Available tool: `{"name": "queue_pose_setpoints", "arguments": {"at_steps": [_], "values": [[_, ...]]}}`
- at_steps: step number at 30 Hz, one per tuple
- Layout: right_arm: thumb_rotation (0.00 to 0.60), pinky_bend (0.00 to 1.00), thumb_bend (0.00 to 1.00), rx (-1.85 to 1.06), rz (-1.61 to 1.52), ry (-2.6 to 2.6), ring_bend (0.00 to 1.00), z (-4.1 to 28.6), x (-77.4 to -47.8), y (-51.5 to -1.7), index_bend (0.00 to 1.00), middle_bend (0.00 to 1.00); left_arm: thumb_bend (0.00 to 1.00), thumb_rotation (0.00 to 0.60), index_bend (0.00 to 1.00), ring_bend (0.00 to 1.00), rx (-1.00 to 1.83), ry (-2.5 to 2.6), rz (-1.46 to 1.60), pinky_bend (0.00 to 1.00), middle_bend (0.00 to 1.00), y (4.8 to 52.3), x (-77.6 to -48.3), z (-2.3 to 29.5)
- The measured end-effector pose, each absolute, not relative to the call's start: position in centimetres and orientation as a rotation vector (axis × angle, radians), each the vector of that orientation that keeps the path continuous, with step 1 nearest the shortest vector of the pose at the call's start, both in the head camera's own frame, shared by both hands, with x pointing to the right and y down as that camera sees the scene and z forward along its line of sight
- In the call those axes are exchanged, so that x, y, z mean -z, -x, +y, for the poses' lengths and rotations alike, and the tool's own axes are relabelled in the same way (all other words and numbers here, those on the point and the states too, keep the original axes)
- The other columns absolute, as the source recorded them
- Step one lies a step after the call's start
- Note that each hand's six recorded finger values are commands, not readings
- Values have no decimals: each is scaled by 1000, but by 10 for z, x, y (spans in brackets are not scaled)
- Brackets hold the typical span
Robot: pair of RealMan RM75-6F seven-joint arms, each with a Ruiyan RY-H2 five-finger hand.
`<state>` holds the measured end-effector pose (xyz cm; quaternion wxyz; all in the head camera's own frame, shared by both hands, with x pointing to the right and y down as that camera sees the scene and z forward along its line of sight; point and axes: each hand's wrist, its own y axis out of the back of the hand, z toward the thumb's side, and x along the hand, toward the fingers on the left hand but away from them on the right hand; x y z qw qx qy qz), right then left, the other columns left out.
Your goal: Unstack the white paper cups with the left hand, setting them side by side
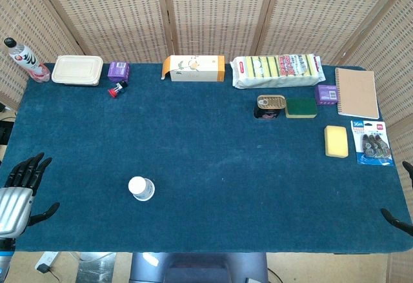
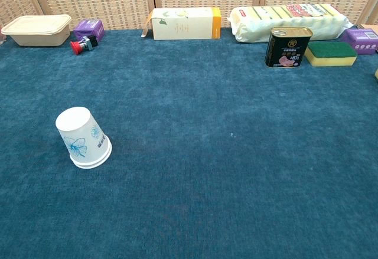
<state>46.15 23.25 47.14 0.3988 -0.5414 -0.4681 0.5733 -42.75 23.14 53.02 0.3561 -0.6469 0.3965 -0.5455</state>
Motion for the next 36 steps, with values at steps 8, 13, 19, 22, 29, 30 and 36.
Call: {"name": "queue_pose_setpoints", "arguments": {"at_steps": [8,13,19,22,29,30,36], "values": [[600,0,63,-1457,-1188,1392,0,233,-472,-460,99,0,192,600,0,0,1416,1708,994,60,0,423,-535,233],[600,0,62,-1448,-1196,1408,0,233,-471,-460,103,0,191,600,0,0,1390,1776,942,60,0,407,-539,226],[600,0,63,-1442,-1211,1421,0,233,-469,-460,104,0,190,600,0,0,1357,1886,787,60,0,370,-549,204],[600,0,62,-1443,-1219,1422,0,232,-469,-462,105,0,191,600,0,0,1380,1939,692,60,0,352,-559,195],[600,0,62,-1437,-1236,1439,0,231,-468,-463,105,0,196,600,0,0,1424,1971,539,60,0,319,-578,184],[600,0,62,-1434,-1238,1443,0,231,-468,-463,105,0,204,600,4,0,1429,1972,527,60,0,315,-580,183],[600,0,62,-1427,-1239,1460,0,231,-467,-462,104,0,222,600,96,0,1447,1985,456,60,0,292,-590,184]]}}
